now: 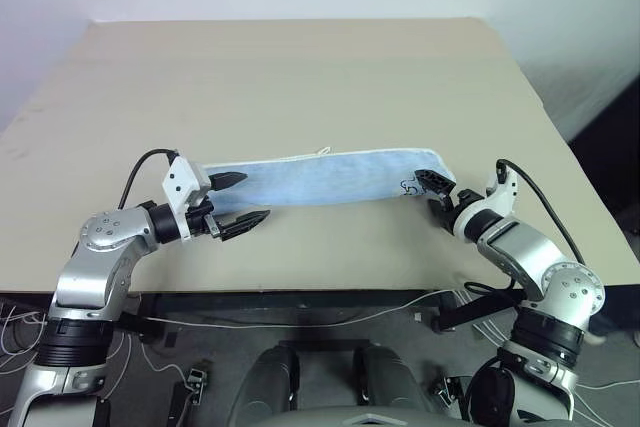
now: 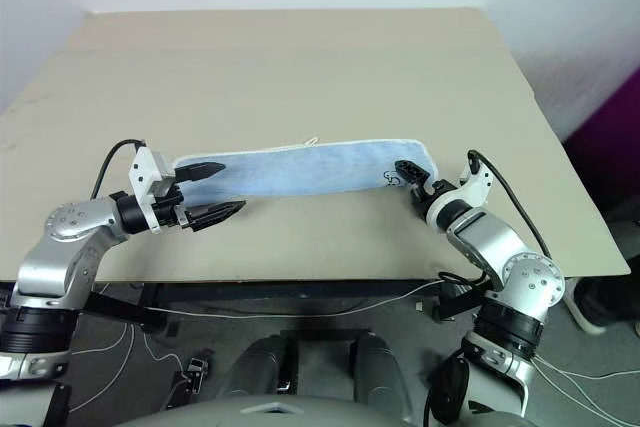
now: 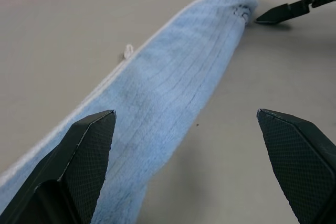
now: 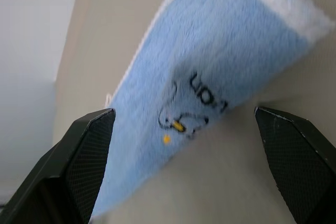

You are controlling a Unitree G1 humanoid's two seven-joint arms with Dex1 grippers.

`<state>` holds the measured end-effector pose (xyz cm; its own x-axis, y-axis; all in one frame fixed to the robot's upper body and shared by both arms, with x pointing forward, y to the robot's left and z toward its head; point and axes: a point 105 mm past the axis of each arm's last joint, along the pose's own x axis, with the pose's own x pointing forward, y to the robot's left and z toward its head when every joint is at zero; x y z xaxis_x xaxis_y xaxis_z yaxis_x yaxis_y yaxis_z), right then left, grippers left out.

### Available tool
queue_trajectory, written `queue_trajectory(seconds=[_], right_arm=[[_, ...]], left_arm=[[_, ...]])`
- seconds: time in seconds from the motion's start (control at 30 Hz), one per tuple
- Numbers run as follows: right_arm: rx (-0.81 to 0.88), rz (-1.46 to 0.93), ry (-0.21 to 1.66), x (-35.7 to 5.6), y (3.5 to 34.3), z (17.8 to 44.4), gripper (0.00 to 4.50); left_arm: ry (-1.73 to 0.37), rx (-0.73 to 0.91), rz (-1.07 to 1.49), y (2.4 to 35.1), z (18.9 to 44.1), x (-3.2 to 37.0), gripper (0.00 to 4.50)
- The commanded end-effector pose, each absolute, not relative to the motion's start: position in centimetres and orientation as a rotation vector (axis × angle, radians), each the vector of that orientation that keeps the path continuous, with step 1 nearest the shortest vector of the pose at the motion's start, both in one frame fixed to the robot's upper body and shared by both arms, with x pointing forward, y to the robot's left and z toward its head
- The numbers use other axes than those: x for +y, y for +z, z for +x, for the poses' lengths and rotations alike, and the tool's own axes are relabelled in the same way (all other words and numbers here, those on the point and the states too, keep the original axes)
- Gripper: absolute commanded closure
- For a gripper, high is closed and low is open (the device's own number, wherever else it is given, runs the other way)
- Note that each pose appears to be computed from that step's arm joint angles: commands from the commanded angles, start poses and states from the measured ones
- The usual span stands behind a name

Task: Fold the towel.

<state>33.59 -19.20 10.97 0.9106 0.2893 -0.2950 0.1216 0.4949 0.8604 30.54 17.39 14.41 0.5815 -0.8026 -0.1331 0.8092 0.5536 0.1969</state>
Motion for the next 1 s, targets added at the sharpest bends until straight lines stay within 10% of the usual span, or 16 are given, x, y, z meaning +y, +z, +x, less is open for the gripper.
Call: queue_trajectory(seconds=[0.03,0.2,0.57,1.0], right_arm=[[0.407,1.098,-0.072,-22.2,9.3,34.4,0.04],[0.345,1.15,-0.111,-23.0,9.5,35.3,0.64],[0.288,1.176,-0.118,-23.5,9.7,36.0,4.49],[0.133,1.018,-0.161,-29.3,12.9,35.7,4.49]], left_arm=[[-0.951,-0.012,0.264,15.4,30.1,17.3,0.0],[-0.941,-0.008,0.263,15.2,29.9,17.4,0.0],[-0.94,-0.004,0.263,15.0,30.0,17.3,0.0],[-0.94,0.009,0.271,14.5,30.4,17.4,0.0]])
